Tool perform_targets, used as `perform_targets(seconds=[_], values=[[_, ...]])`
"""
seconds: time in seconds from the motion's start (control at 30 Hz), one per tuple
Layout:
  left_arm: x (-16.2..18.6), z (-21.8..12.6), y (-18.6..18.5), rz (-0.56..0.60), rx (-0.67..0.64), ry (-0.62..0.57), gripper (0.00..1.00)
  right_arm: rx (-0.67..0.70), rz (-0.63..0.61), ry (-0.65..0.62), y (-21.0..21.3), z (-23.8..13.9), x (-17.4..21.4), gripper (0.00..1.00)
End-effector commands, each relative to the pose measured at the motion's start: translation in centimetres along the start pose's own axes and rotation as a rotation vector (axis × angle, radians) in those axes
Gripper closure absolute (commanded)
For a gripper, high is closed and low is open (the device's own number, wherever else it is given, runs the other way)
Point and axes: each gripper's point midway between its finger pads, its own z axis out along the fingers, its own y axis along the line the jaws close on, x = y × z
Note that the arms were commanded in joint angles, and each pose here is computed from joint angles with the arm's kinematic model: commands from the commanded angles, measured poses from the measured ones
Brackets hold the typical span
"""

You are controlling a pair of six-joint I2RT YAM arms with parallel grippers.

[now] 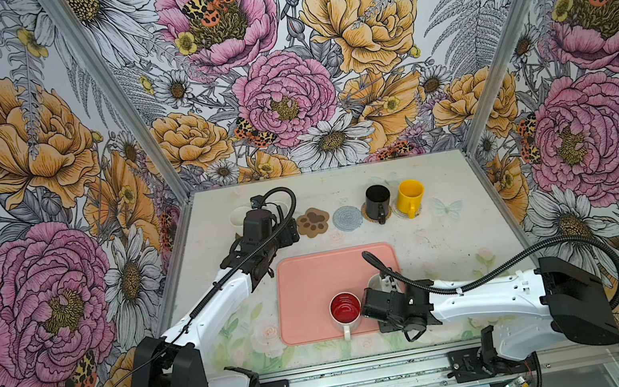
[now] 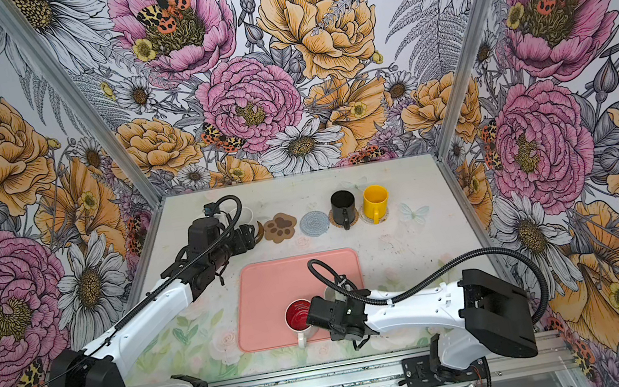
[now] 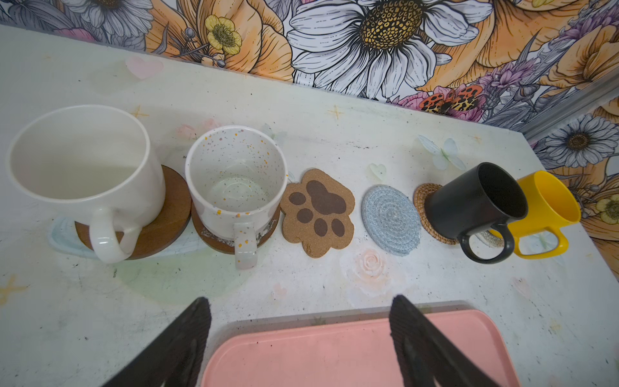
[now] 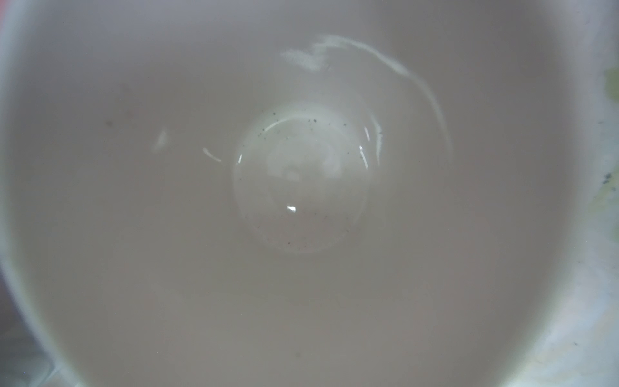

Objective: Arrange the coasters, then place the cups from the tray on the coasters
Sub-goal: 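Close the right gripper inside the lavender-handled mug and lift it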

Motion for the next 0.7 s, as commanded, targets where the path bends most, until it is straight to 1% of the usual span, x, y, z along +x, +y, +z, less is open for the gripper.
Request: perform_targets(seconds=[0.0, 0.3, 0.67], values=[[-1.21, -0.23, -0.06, 0.008, 0.002, -0.02, 0.15, -0.001, 0.005, -0.045, 0.43, -0.47, -1.16, 0.72], [-1.14, -0.16, -0.01, 0.01, 0.001, -0.016, 0.14, 0.0, 0.005, -0.066, 0.65, -0.65, -1.79, 0.69], [-0.97, -0.05, 0.03, 0.012, -0.003, -0.003, 0.15, 0.025, 0.011, -0.053, 0.39, -0.02, -2.0, 0.68]])
